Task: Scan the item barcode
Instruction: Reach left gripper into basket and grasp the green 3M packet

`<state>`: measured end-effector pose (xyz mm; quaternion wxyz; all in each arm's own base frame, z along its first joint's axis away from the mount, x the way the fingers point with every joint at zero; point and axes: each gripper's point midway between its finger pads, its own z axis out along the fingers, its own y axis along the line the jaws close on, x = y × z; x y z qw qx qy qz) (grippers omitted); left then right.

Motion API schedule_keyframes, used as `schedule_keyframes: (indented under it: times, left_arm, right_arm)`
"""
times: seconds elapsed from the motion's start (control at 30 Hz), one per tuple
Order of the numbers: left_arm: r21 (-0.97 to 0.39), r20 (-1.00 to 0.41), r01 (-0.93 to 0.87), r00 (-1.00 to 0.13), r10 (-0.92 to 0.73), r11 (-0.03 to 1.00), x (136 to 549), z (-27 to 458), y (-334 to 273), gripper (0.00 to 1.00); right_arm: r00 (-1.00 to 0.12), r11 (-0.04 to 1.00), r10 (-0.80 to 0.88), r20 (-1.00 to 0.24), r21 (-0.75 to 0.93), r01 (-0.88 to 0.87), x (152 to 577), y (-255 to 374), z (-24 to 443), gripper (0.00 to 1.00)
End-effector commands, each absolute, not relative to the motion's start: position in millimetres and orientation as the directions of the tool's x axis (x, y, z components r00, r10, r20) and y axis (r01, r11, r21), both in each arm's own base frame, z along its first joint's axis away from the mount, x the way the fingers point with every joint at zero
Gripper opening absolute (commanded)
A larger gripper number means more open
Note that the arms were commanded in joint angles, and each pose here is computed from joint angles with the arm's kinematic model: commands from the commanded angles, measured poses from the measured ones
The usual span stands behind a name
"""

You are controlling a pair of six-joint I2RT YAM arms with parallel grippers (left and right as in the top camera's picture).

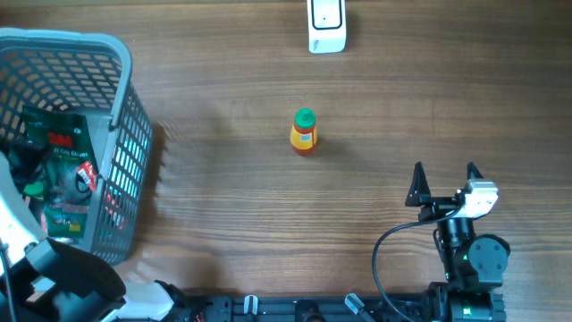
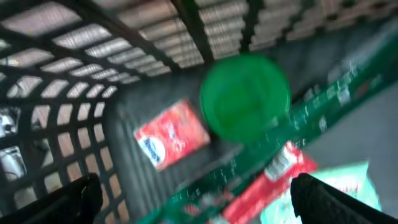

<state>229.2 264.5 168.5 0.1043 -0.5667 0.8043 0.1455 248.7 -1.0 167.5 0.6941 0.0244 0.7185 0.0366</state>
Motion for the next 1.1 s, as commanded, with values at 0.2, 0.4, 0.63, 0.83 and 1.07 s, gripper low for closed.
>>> schedule_keyframes:
  times: [0.2,0.4,0.63,0.83,1.07]
  left_arm:
    - [-0.005,-0.138,-0.948,-0.315,-0.939,0.319,224,109,222,1.00]
    - [-0.093,-0.069,-0.941,-0.320,-0.945,0.326,227,64,200,1.00]
    - [-0.261,-0.043,-0.907,-0.332,-0.942,0.331,255,83,187,0.04]
    - [-0.355,-0.237,-0.856,-0.308,-0.922,0.377,274,208,204,0.04]
    - [-0.633,-0.532,-0.599,-0.123,-0.838,0.490,276,409,172,0.04]
  right_arm:
    - [-0.032,0.997,0.080,-0.996,0.080,-0.014,249,-1,168,1.00]
    - [-0.032,0.997,0.079,-0.996,0.080,-0.014,249,-1,168,1.00]
    - [-0.032,0.997,0.080,-0.996,0.080,-0.014,249,-1,168,1.00]
    - [-0.032,0.997,0.080,-0.996,0.080,-0.014,249,-1,168,1.00]
    - [-0.032,0.997,0.080,-0.996,0.081,-0.014,249,-1,168,1.00]
